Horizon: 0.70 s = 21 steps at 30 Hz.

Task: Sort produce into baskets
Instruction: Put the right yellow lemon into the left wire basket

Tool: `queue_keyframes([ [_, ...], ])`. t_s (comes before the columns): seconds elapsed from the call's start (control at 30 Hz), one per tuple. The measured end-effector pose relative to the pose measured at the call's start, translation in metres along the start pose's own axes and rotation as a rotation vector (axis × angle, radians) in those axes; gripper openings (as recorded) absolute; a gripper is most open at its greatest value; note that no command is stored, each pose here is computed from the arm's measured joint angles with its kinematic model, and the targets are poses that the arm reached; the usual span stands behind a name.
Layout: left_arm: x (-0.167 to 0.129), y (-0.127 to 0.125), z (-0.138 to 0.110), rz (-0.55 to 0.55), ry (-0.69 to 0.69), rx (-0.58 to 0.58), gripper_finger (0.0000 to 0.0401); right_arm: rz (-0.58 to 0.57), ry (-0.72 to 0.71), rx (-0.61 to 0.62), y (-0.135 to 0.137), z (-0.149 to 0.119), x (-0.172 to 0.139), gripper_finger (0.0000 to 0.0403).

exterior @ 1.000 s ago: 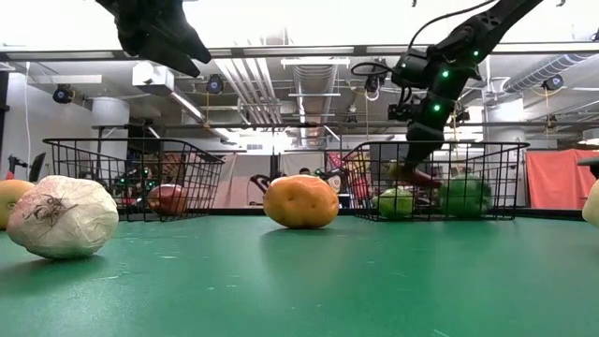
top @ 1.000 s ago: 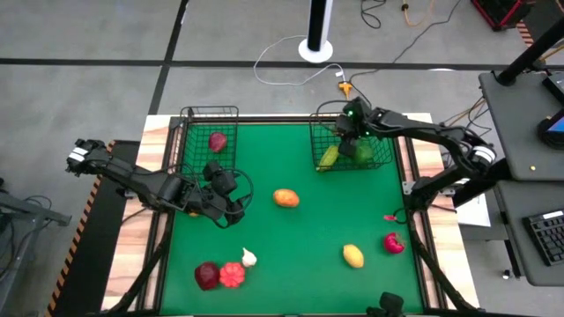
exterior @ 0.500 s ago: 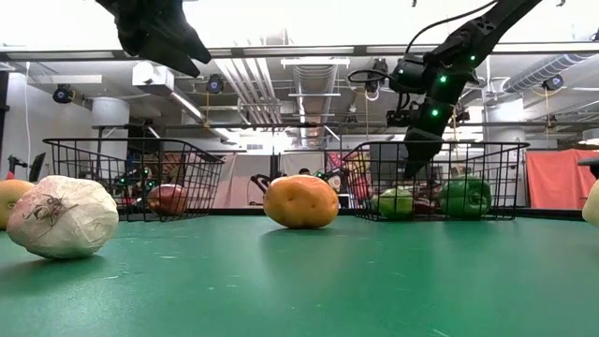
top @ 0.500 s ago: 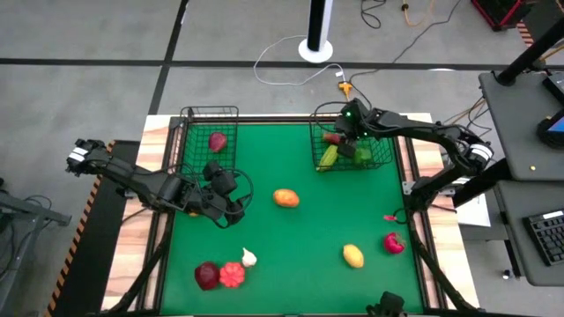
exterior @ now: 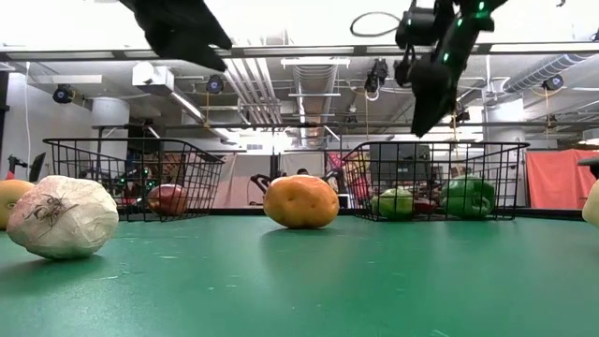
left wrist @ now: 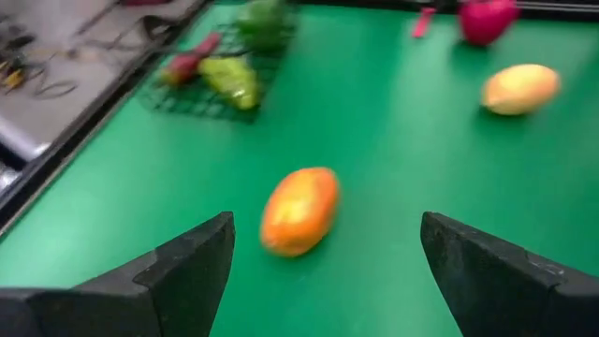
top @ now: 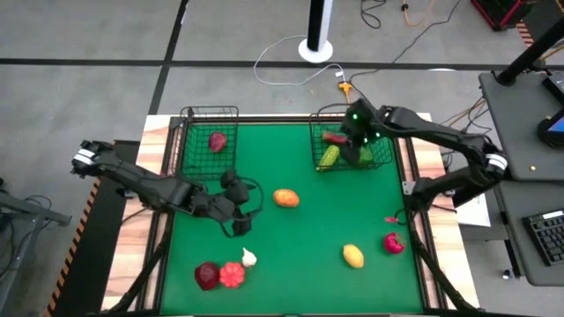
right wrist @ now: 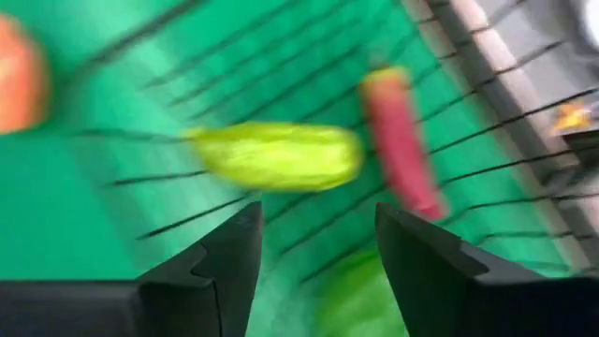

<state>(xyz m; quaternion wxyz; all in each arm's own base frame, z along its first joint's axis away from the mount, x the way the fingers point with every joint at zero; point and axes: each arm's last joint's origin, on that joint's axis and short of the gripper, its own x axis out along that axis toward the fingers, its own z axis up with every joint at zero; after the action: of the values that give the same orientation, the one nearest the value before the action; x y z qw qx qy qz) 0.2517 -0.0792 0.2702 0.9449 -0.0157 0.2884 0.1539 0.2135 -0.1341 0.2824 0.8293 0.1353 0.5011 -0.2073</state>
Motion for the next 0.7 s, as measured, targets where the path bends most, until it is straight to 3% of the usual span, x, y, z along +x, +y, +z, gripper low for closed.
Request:
queue_keyframes([
  [0.17,0.020,-0.019,0.006,-0.101,-0.038,0.095,0.0322,0.132,0.086,0.006,0.045,-0.015,-0.021,0.0187],
  [0.4,0.047,-0.049,0.033,-0.110,-0.063,0.296,0.0322,0.235,0.205,0.068,0.103,-0.055,-0.052,0.0185],
  [0.6,0.084,-0.081,0.054,-0.132,-0.133,0.580,0.0322,0.301,0.214,0.108,0.135,-0.085,-0.079,0.0185],
  [0.7,0.109,-0.094,0.064,-0.190,-0.169,0.661,0.0322,0.295,0.170,0.116,0.140,-0.094,-0.089,0.0185],
])
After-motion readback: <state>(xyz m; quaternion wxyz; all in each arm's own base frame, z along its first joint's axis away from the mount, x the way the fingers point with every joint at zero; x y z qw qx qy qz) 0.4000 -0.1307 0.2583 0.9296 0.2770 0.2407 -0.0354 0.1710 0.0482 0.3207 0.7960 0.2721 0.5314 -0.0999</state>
